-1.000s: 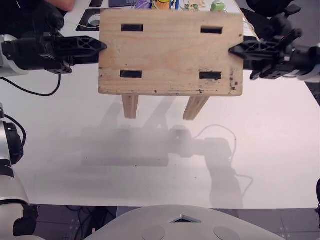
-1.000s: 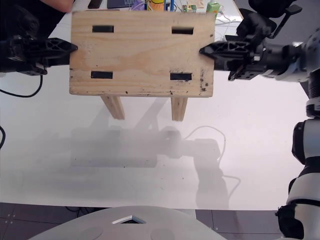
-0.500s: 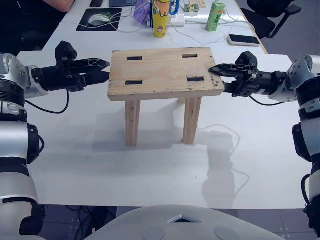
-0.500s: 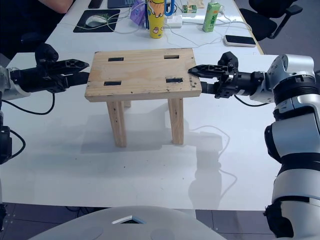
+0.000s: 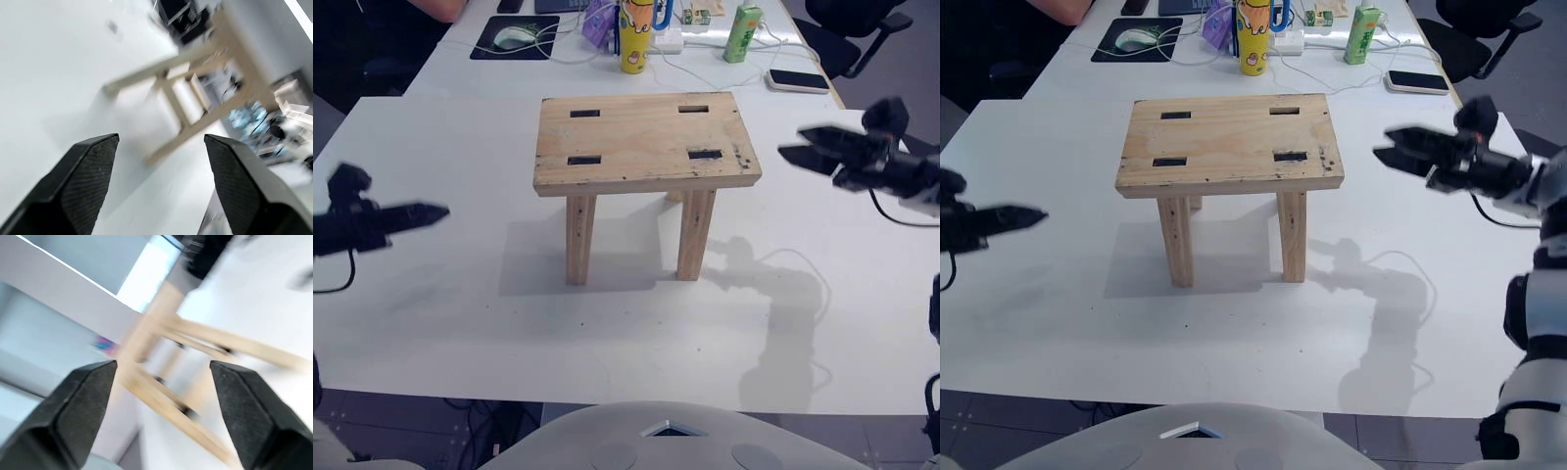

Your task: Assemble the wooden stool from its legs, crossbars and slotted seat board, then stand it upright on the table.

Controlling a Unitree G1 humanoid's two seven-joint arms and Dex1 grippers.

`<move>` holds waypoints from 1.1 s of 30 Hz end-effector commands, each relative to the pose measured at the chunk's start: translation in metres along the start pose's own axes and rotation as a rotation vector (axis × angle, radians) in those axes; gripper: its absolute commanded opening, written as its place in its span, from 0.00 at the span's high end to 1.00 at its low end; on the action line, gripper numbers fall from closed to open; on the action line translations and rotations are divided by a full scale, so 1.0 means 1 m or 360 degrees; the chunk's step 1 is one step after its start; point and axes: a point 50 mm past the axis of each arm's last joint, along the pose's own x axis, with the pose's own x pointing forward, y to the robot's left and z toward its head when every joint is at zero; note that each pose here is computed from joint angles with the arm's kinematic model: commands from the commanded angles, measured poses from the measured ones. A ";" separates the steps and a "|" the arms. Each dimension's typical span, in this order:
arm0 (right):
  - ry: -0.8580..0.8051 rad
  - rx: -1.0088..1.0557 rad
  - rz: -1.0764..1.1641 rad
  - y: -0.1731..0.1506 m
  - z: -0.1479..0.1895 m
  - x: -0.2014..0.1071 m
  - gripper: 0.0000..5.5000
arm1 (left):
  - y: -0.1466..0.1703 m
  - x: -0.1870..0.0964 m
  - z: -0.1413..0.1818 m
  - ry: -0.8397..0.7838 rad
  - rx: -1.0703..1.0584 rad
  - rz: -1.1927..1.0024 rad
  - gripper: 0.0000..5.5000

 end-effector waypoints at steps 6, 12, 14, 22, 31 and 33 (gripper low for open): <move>0.1264 -0.0562 0.0372 0.031 -0.118 0.025 0.57 | -0.112 0.088 -0.042 0.0800 0.1085 -0.0661 0.62; 0.1357 -0.0911 0.0557 0.010 -0.126 0.078 0.74 | -0.107 0.157 -0.056 0.0641 0.1435 -0.0554 0.78; 0.1336 -0.1003 0.0595 0.005 -0.122 0.095 0.81 | -0.106 0.178 -0.052 0.0559 0.1538 -0.0465 0.84; 0.1430 -0.1479 0.0504 -0.017 -0.081 0.135 1.00 | -0.117 0.233 -0.027 0.0579 0.1910 -0.0389 1.00; 0.0962 -0.1828 0.0040 -0.023 -0.020 0.182 1.00 | -0.069 0.245 0.025 0.0611 0.2042 0.0099 1.00; 0.0887 -0.1936 -0.0123 -0.026 -0.016 0.192 1.00 | -0.044 0.245 0.044 0.0633 0.2068 0.0291 1.00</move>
